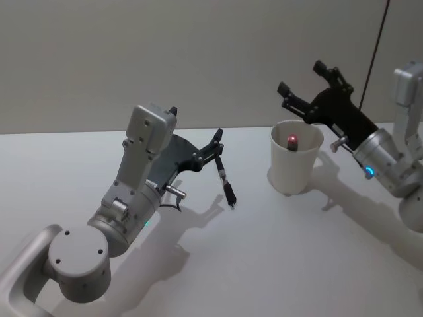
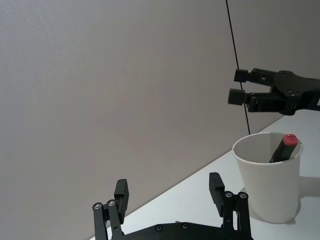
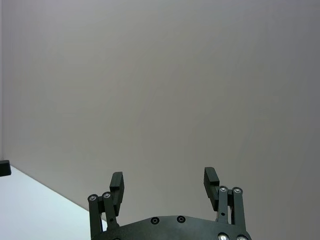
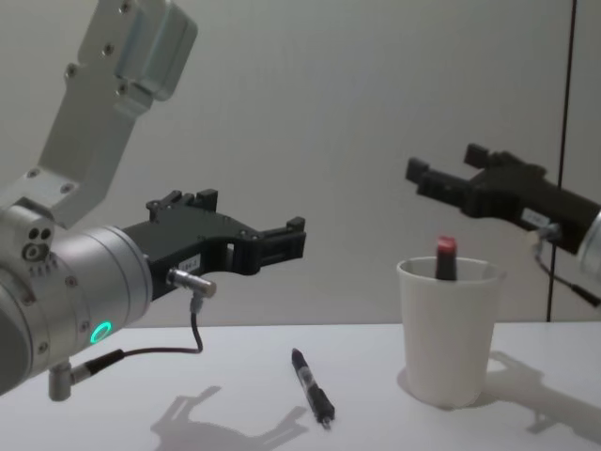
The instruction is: Place the pen into the pen holder.
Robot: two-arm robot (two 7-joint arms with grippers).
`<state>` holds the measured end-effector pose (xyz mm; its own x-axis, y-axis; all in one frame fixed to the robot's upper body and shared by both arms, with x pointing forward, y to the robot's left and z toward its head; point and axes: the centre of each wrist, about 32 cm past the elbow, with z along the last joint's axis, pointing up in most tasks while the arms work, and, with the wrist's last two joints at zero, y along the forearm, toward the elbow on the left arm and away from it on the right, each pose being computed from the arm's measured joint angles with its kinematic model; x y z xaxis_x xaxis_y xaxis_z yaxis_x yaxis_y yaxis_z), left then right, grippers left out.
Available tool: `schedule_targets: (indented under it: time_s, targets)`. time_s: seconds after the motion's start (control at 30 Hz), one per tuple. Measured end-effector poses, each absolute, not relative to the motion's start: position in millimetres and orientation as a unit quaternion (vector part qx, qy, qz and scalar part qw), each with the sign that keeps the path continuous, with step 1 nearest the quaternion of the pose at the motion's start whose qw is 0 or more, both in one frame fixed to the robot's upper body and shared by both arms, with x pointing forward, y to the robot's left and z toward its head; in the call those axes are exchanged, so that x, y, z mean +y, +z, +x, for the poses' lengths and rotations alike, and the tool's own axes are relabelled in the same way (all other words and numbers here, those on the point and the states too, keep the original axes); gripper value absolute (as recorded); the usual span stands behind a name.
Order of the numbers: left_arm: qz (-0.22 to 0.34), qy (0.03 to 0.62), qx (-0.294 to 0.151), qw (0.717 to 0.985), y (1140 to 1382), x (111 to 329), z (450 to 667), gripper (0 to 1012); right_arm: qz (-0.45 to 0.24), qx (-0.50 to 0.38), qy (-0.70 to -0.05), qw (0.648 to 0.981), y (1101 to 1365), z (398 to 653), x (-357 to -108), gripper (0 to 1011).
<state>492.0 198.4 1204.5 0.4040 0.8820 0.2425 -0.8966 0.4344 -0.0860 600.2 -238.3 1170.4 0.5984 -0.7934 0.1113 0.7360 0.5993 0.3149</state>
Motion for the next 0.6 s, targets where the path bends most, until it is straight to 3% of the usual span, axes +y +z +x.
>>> schedule_targets:
  time_s: [0.6]
  targets:
    - [0.029,0.531,-0.126,0.837,1204.4,198.4,492.0,1001,0.142,-0.177,-0.503,0.834,1184.7,548.3,-266.2,1002]
